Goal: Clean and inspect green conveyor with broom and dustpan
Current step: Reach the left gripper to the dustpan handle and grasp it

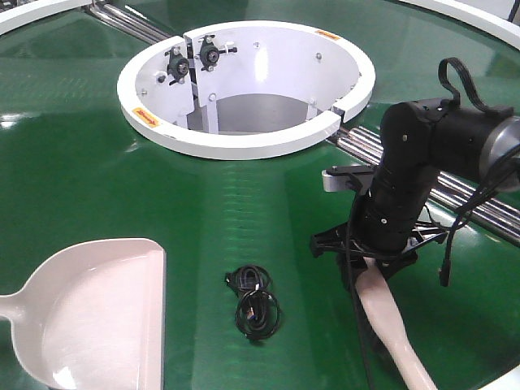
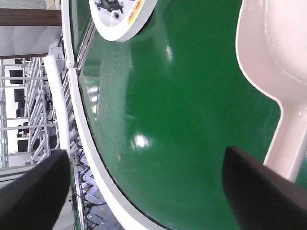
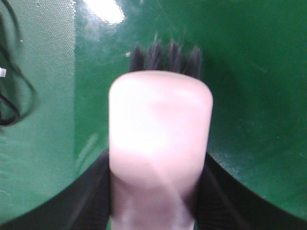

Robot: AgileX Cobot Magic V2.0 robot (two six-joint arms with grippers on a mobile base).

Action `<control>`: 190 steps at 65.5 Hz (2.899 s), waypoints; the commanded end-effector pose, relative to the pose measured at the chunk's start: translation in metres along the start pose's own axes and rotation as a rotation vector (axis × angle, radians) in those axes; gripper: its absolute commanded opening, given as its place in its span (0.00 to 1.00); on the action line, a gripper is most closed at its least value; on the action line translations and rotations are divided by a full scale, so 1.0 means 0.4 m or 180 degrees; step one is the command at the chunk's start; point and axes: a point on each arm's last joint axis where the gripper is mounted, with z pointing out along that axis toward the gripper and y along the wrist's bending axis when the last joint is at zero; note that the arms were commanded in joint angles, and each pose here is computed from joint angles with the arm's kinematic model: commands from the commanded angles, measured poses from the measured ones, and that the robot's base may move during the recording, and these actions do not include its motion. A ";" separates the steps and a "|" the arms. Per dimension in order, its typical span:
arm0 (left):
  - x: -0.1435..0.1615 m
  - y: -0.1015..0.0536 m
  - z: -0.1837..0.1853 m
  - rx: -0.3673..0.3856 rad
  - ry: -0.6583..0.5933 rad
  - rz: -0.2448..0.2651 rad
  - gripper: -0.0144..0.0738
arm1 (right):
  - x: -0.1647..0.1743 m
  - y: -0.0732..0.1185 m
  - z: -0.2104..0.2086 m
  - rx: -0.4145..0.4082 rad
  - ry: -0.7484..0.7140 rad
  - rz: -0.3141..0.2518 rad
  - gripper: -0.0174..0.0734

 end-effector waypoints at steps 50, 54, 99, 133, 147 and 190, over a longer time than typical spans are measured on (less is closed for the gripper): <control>-0.010 0.036 -0.015 -0.0284 -0.0100 0.0007 0.83 | 0.022 -0.003 -0.056 -0.0019 -0.0028 -0.0031 0.19; -0.010 0.036 -0.015 -0.0284 -0.0100 0.0007 0.83 | 0.022 -0.003 -0.056 -0.0019 -0.0028 -0.0031 0.19; 0.000 0.015 -0.008 0.0049 0.0057 0.0058 0.83 | 0.022 -0.003 -0.056 -0.0019 -0.0028 -0.0031 0.19; 0.032 0.063 0.137 0.2078 0.1232 0.0549 0.83 | 0.022 -0.003 -0.056 -0.0019 -0.0028 -0.0031 0.19; 0.050 0.051 0.239 0.2515 0.1419 0.0578 0.83 | 0.022 -0.003 -0.056 -0.0019 -0.0028 -0.0031 0.19; 0.115 0.013 0.395 0.2940 0.1547 0.0126 0.83 | 0.022 -0.004 -0.056 -0.0015 -0.0026 -0.0029 0.19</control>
